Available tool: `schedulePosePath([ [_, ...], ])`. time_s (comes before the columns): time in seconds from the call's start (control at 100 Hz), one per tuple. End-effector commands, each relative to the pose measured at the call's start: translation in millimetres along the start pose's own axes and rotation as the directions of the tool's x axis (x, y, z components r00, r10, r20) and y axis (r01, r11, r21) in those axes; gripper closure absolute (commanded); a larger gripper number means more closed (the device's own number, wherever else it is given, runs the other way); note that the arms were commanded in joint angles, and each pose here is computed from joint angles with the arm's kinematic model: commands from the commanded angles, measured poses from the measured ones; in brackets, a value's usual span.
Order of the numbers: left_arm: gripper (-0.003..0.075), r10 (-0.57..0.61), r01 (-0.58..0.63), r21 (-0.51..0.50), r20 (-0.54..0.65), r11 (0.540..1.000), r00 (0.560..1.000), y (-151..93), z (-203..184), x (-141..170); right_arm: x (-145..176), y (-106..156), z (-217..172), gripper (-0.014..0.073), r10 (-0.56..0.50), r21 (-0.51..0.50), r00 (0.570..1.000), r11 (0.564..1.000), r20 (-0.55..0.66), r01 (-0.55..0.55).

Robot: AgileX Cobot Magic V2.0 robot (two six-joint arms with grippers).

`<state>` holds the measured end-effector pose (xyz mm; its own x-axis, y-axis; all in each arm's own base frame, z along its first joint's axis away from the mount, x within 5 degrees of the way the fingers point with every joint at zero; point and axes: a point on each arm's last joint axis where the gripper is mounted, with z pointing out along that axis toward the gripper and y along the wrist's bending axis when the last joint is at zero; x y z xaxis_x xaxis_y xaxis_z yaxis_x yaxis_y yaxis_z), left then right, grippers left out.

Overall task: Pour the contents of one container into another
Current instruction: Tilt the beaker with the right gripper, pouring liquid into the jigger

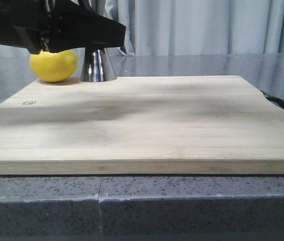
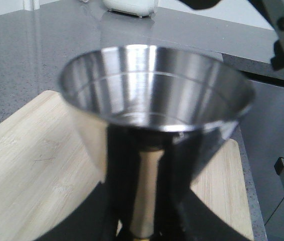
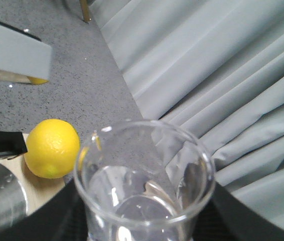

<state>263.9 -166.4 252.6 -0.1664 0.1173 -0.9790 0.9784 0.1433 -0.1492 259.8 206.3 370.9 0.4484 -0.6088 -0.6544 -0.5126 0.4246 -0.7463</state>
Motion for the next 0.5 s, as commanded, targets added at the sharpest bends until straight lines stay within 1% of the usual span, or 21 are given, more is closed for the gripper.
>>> schedulePosePath([
  [0.0,0.0739,0.032,-0.044,0.088,0.139,0.995,0.990,-14.5,-3.2,-29.0,-23.0,-17.1,-14.2,0.0373,-0.053,0.053,0.993,0.997,0.110,0.047],
  [0.49,0.0739,0.032,-0.044,0.088,0.139,0.995,0.990,-14.5,-3.2,-29.0,-23.1,-14.2,-14.1,0.0373,-0.219,0.040,0.970,0.976,0.107,0.216],
])
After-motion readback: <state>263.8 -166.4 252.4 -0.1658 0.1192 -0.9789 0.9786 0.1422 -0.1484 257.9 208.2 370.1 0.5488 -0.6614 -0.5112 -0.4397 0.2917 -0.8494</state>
